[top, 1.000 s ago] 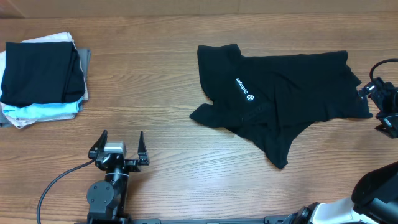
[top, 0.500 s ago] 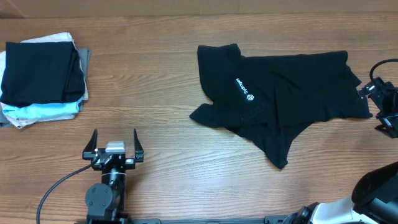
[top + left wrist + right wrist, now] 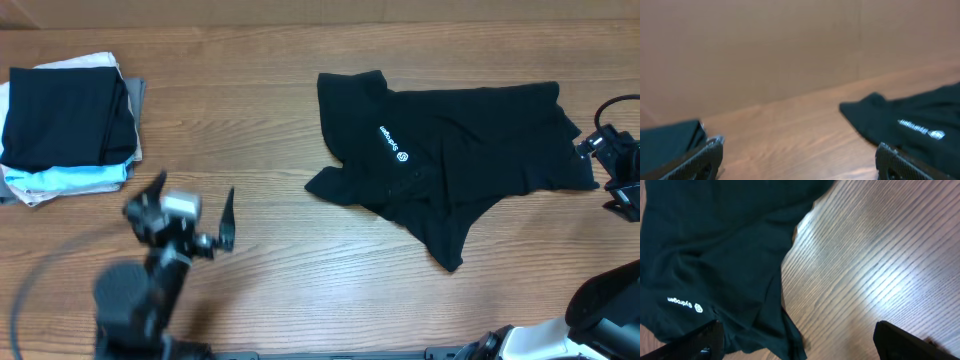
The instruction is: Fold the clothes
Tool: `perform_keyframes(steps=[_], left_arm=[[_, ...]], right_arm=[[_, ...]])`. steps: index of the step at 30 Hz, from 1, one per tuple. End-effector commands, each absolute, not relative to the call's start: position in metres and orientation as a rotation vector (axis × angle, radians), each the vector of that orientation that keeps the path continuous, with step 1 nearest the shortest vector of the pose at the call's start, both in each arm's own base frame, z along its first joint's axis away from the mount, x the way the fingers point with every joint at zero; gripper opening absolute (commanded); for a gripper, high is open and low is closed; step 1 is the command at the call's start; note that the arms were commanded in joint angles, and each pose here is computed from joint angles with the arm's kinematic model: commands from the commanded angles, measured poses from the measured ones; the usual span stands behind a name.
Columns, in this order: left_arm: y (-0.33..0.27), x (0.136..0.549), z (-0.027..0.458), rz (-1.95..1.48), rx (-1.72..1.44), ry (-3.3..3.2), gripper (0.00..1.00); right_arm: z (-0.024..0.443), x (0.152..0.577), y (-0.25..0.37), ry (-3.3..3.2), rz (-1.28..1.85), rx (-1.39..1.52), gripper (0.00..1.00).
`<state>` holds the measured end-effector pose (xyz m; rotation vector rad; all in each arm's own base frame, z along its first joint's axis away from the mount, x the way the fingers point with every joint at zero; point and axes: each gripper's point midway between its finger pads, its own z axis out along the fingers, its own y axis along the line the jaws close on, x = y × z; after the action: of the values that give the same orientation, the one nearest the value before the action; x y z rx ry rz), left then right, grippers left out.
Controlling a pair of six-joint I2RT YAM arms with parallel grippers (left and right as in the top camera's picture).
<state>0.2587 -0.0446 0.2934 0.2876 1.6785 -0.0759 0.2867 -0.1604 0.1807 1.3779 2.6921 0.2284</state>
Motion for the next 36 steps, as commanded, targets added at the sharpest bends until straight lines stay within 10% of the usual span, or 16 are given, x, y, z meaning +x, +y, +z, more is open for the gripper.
perform_keyframes(steps=[1,12,25,32,36], left_arm=[[-0.068,0.290,0.332,-0.197,0.364,1.772,1.00],[-0.142,0.436,0.362,-0.213,0.545,2.173,1.00],[-0.257,0.516,0.231,-0.301,0.751,2.318,1.00],[-0.267,0.539,0.138,-0.311,0.702,2.460,0.22],[-0.259,0.542,0.092,-0.266,0.587,2.576,0.14]], right_arm=[[0.191,0.289,-0.162,2.658,0.219,1.363,1.00],[0.191,0.289,-0.162,2.658,0.219,1.363,1.00],[0.191,0.289,-0.162,2.658,0.219,1.363,1.00],[0.191,0.289,-0.162,2.658,0.219,1.363,1.00],[0.191,0.289,-0.162,2.658,0.219,1.363,1.00]])
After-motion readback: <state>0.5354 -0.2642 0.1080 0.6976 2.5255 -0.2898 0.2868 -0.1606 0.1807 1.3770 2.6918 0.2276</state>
